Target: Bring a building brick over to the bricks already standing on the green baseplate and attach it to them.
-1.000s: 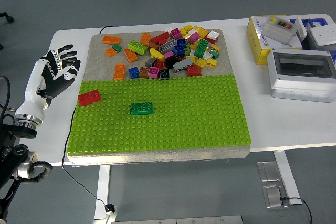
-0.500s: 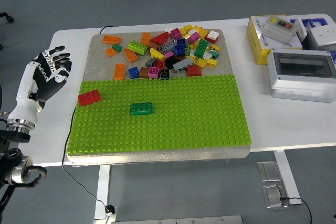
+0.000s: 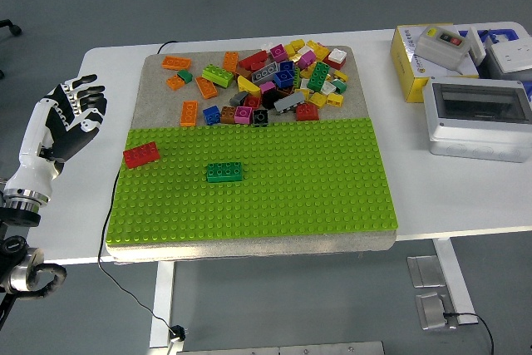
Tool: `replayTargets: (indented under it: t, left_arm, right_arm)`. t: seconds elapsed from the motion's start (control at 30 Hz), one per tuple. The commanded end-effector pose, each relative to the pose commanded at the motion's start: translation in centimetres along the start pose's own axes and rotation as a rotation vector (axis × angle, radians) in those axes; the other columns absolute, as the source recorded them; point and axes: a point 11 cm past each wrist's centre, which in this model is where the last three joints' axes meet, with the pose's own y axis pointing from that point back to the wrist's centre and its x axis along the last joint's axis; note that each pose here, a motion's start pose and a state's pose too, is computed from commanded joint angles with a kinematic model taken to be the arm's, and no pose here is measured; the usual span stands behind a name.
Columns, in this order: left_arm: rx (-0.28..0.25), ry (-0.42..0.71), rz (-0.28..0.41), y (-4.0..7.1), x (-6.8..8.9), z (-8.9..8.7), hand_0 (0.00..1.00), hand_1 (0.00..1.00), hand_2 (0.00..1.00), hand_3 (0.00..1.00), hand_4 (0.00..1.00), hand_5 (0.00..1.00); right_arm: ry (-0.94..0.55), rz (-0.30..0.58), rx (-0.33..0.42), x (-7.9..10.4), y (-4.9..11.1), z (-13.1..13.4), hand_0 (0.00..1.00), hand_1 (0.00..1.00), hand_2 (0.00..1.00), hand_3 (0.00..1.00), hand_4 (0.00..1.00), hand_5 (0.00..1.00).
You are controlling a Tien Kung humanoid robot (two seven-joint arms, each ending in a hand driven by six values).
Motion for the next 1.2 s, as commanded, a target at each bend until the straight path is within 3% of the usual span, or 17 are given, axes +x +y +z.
replayTargets:
  t: [0.5,1.2]
  left_arm:
    - [0.041,-0.026,-0.045,0.01,-0.81,-0.56,0.797,0.754,0.726,0.761,0.625,0.313]
    - [0.033,-0.061,-0.048,-0.18,-0.63,-0.32,0.801,0.752,0.725,0.762,0.634,0.316]
  right_arm:
    - [0.005,-0.004,-0.006,-0.38,0.03,0.21,0.671,0.639,0.667,0.708,0.587,0.754]
    - [0.001,0.0,-0.002,-0.24,0.03,-0.1,0.666,0.639,0.667,0.708,0.588,0.747]
